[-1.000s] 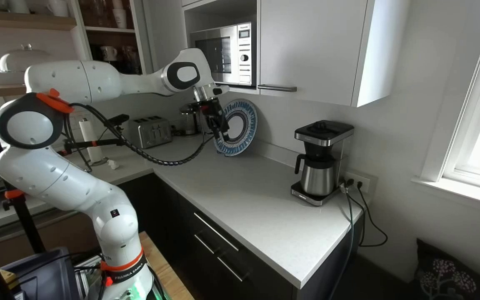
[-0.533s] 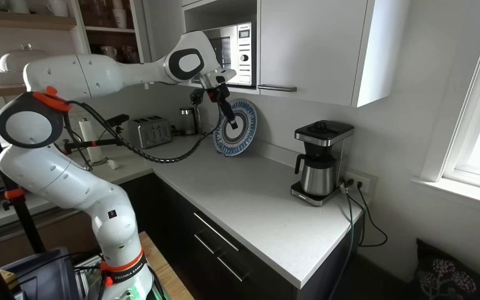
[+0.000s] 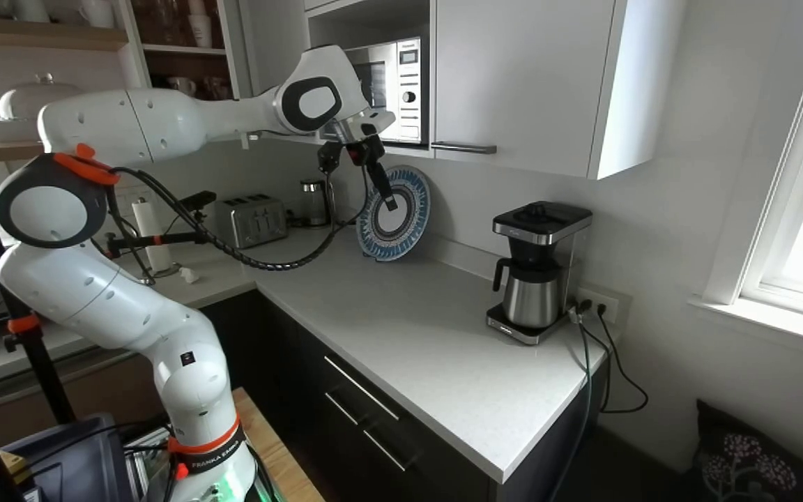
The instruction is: Open the far right top cabinet door, pick up the paper cup from the bottom shelf of the open cabinet and put it on the kitchen counter
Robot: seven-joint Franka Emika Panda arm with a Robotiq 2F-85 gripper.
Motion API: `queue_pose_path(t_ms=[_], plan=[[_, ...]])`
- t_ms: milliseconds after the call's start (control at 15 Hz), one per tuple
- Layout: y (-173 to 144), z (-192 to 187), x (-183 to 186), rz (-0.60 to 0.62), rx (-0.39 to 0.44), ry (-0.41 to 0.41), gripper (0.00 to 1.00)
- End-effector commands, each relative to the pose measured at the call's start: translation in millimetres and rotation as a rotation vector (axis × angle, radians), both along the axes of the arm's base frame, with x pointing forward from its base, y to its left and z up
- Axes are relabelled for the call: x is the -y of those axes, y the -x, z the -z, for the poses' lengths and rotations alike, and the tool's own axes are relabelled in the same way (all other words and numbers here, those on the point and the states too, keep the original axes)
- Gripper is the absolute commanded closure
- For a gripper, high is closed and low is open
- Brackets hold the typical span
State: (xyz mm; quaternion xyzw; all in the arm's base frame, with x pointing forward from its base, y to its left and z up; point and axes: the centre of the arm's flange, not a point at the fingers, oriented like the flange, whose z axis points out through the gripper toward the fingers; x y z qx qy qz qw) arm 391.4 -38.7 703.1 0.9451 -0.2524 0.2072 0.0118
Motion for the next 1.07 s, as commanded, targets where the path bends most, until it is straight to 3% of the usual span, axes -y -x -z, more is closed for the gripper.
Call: queue_pose_path(t_ms=[0,133,600,800,1000], plan=[[-9,-13,21,0.130,0.135,0.065,0.00],[-11,-20,37,0.184,0.158,0.025,0.00],[-11,-47,74,0.321,0.103,-0.208,0.00],[-12,-66,88,0.384,0.111,-0.255,0.00],[-16,-84,94,0.405,0.170,-0.288,0.00]])
